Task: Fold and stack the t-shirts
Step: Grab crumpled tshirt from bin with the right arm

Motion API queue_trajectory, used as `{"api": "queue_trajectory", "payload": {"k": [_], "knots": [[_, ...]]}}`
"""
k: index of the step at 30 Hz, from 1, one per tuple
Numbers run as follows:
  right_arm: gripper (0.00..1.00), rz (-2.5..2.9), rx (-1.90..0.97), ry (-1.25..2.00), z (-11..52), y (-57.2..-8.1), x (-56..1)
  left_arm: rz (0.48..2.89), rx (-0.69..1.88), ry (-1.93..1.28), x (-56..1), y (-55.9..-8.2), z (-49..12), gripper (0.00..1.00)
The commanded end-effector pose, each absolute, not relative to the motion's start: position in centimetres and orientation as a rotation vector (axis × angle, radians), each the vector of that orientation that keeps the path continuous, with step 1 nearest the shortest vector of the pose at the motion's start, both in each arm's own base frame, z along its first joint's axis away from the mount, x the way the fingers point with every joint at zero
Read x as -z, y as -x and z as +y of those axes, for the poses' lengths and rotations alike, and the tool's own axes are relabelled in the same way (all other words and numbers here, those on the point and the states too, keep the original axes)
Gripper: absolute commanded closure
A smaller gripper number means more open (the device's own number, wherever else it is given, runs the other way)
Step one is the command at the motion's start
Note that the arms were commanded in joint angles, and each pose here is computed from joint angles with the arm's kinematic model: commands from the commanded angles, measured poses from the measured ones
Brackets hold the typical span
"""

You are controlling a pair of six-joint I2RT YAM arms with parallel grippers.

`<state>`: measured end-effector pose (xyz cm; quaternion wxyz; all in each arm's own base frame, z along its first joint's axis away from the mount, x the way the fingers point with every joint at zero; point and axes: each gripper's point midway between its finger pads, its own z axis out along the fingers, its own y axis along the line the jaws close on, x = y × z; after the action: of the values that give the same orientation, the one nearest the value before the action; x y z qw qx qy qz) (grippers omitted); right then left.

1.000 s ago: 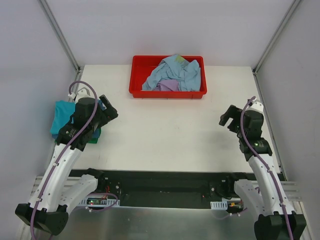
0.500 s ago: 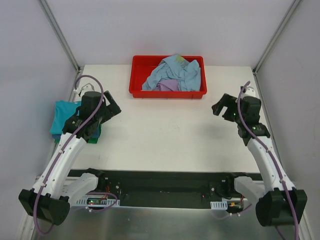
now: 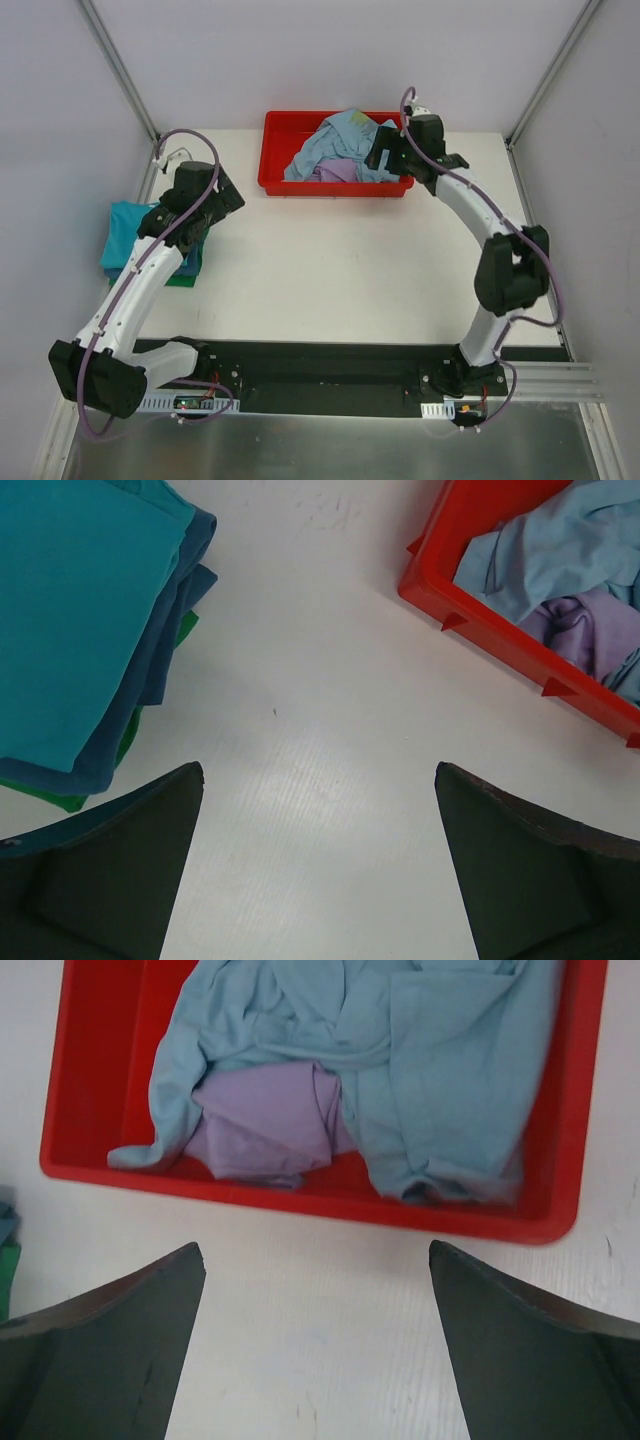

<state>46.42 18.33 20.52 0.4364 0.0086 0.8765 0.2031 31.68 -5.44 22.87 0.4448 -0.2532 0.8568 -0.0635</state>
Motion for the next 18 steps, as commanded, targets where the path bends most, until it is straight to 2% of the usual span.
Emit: {"api": "queue_trajectory", "payload": {"k": [1,5,13,16,18], "knots": [[0.04,2.174,-0.426,-0.061,19.7,-51.7,-20.0,2.081,0.132,0.596,-24.6,-33.7,-5.5,0.01],[0.04,2.147,-0.351,-0.140,20.3,-57.4,-17.9,2.095,0.089,0.610,-23.8,-34.3,-5.2,0.01],[0.01,2.082,-0.443,-0.188,23.2,-64.3,-14.5,2.148,0.085,0.540,-23.0,-35.6,-6.1,0.01],[0.11,2.070,-0.476,-0.202,23.8,-65.6,-12.9,2.169,0.080,0.529,-22.5,-35.9,-6.2,0.01],[0.26,2.082,-0.505,-0.227,24.0,-65.8,-11.7,2.163,0.066,0.522,-22.7,-36.1,-6.0,0.01]]}}
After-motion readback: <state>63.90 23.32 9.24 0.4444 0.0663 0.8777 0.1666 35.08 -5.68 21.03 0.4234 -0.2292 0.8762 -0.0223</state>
